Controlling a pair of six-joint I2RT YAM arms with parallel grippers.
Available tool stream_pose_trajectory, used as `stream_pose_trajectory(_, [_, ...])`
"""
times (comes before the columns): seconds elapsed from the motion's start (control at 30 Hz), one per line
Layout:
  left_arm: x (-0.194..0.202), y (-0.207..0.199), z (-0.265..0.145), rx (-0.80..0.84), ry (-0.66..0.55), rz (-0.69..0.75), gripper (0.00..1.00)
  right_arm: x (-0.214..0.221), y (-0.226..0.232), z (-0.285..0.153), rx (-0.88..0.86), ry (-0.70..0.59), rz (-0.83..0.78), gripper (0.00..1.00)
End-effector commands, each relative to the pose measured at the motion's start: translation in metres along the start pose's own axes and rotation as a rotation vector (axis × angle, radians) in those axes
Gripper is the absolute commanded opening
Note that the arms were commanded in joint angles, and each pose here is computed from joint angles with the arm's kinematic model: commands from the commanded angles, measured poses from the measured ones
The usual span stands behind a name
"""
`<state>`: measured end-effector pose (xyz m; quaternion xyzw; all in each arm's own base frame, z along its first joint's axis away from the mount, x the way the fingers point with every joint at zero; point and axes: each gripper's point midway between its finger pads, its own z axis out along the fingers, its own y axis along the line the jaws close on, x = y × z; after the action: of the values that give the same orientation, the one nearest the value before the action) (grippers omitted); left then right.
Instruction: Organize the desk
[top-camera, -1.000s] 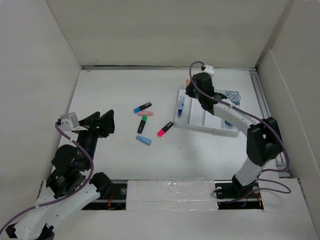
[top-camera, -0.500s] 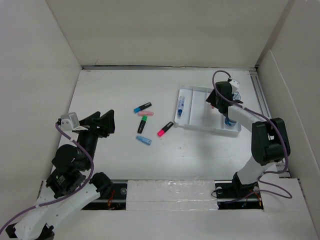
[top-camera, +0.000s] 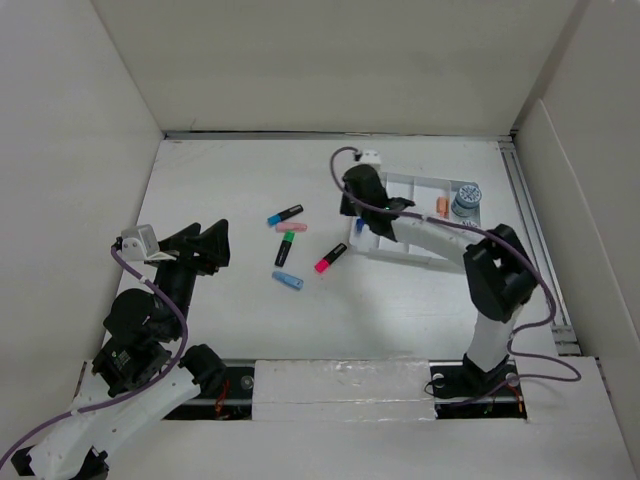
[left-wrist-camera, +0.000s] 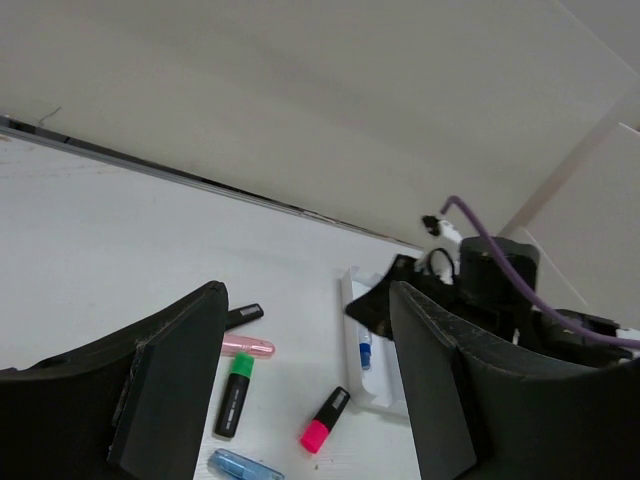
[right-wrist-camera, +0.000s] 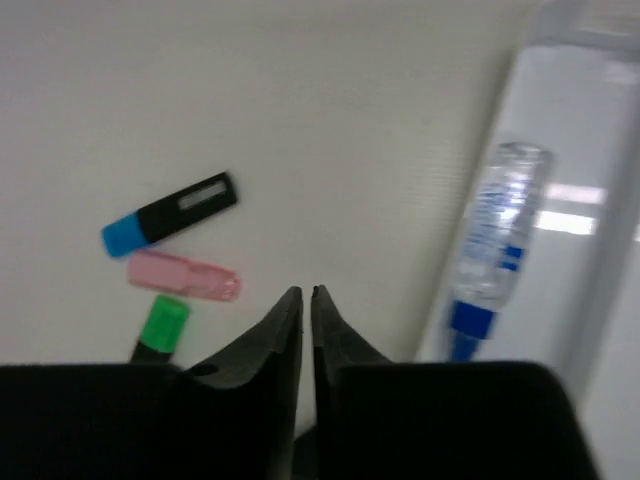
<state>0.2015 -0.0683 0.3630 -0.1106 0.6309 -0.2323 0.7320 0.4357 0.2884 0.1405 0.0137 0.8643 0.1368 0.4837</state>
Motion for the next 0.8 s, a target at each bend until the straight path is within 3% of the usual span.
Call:
stream_pose_trajectory(0.0, [-0.003, -0.003, 0.003, 0.005, -0.018, -0.006, 0.61, 0.023, 0.062, 0.007, -0.113, 0.034, -0.158, 0.19])
stream_pose_trajectory(0.03, [-0.003, -0.003, 0.003, 0.009, -0.016, -0.006, 0.61, 0.029, 0.069, 0.009, -0.124, 0.048, -0.177, 0.36])
stream_pose_trajectory(0.13, [-0.006, -0.002, 0.001, 0.008, -0.027, -0.012, 0.61, 0.043, 0.09, 0.014, -0.165, 0.102, -0.224, 0.53])
stream_pose_trajectory(0.23, [-0.005, -0.003, 0.001, 0.012, -0.024, -0.012, 0.61, 0.057, 0.115, 0.009, -0.265, 0.144, -0.221, 0.64])
stream_pose_trajectory(0.33, [-0.008, -0.003, 0.0, 0.015, -0.031, -0.016, 0.61, 0.078, 0.134, 0.005, -0.332, 0.195, -0.227, 0.68])
stream_pose_trajectory(0.43, [-0.007, -0.003, 0.0, 0.014, -0.029, -0.016, 0.61, 0.085, 0.135, 0.011, -0.292, 0.188, -0.24, 0.69])
stream_pose_trajectory(0.5, [-0.008, -0.004, 0.0, 0.021, -0.029, -0.017, 0.61, 0.085, 0.128, 0.016, -0.241, 0.185, -0.25, 0.58])
stream_pose_trajectory(0.53, [-0.008, -0.004, 0.0, 0.02, -0.031, -0.018, 0.61, 0.077, 0.124, 0.021, -0.218, 0.177, -0.242, 0.43])
stream_pose_trajectory(0.63, [-0.007, -0.003, 0.0, 0.015, -0.028, -0.016, 0.61, 0.078, 0.108, 0.026, -0.18, 0.187, -0.237, 0.37])
stream_pose_trajectory(0.7, [-0.008, -0.004, 0.0, 0.019, -0.03, -0.019, 0.61, 0.081, 0.099, 0.03, -0.162, 0.197, -0.246, 0.39])
stream_pose_trajectory(0.77, [-0.008, -0.003, 0.0, 0.019, -0.033, -0.018, 0.61, 0.078, 0.088, 0.035, -0.118, 0.199, -0.26, 0.52])
